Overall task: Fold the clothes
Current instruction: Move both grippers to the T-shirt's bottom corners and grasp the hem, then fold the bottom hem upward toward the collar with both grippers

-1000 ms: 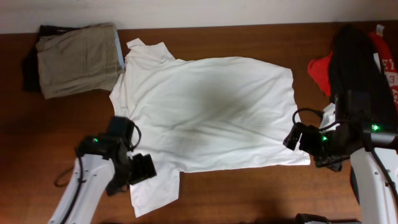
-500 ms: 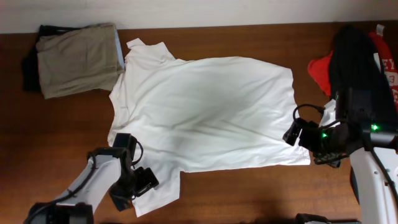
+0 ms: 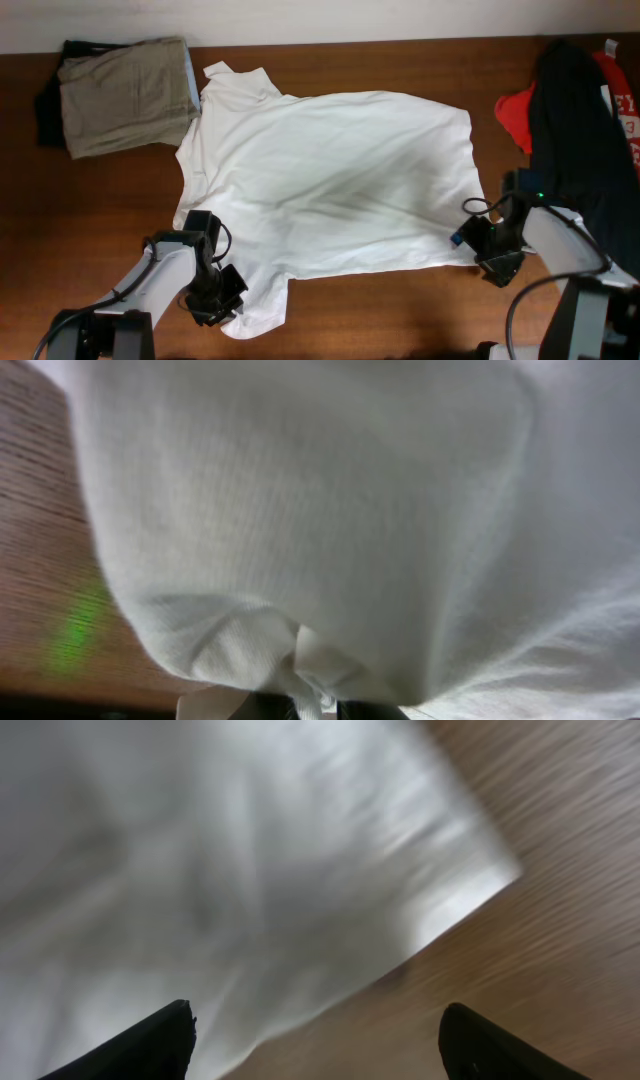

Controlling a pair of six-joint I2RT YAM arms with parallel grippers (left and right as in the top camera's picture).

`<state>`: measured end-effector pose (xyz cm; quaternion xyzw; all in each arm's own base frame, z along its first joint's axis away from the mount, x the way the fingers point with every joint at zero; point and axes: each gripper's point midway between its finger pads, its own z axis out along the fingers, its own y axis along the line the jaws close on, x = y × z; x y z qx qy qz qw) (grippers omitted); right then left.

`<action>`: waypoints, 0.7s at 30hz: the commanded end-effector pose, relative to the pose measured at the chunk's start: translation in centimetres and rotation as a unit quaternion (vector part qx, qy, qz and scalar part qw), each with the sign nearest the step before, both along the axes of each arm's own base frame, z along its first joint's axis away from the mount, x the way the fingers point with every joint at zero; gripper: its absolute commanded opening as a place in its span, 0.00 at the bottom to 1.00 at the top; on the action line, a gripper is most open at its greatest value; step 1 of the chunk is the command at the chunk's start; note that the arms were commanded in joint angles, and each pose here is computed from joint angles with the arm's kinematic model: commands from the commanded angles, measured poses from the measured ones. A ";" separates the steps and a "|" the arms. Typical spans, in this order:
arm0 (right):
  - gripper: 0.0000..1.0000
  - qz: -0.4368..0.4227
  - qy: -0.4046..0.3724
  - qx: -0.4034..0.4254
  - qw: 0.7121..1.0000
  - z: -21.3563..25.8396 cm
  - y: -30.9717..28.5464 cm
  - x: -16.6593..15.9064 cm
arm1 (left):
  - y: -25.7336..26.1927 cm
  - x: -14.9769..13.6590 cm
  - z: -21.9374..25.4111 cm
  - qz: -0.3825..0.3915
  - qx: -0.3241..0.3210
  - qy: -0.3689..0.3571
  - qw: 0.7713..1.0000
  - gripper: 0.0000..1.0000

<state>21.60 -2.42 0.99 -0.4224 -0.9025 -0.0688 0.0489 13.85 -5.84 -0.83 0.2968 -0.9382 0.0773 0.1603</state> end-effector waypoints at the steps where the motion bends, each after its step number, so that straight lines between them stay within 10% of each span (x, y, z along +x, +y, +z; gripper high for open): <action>1: 0.70 -0.040 0.018 -0.011 0.999 -1.1 -2.2 -0.7 | 0.9 -0.8 -1.3 -0.015 0.025 0.010 1.000 0.12; 5: 0.44 -0.039 0.017 -0.013 0.999 -1.4 -2.4 -0.5 | 0.9 -0.9 -1.3 -0.015 0.024 0.011 1.000 0.12; 12: 0.33 -0.040 -0.014 -0.023 0.999 -2.8 -2.8 0.4 | 0.8 -1.0 -1.2 -0.014 0.021 0.015 1.000 0.01; 14: 0.04 -0.043 -0.012 -0.022 0.999 -2.7 -2.8 0.4 | 0.8 -1.7 -0.9 -0.013 0.018 0.030 0.999 0.01; 21: 0.04 -0.050 -0.047 -0.032 0.997 4.7 -3.4 2.2 | 0.9 0.8 4.8 -0.025 0.022 -0.043 0.999 0.01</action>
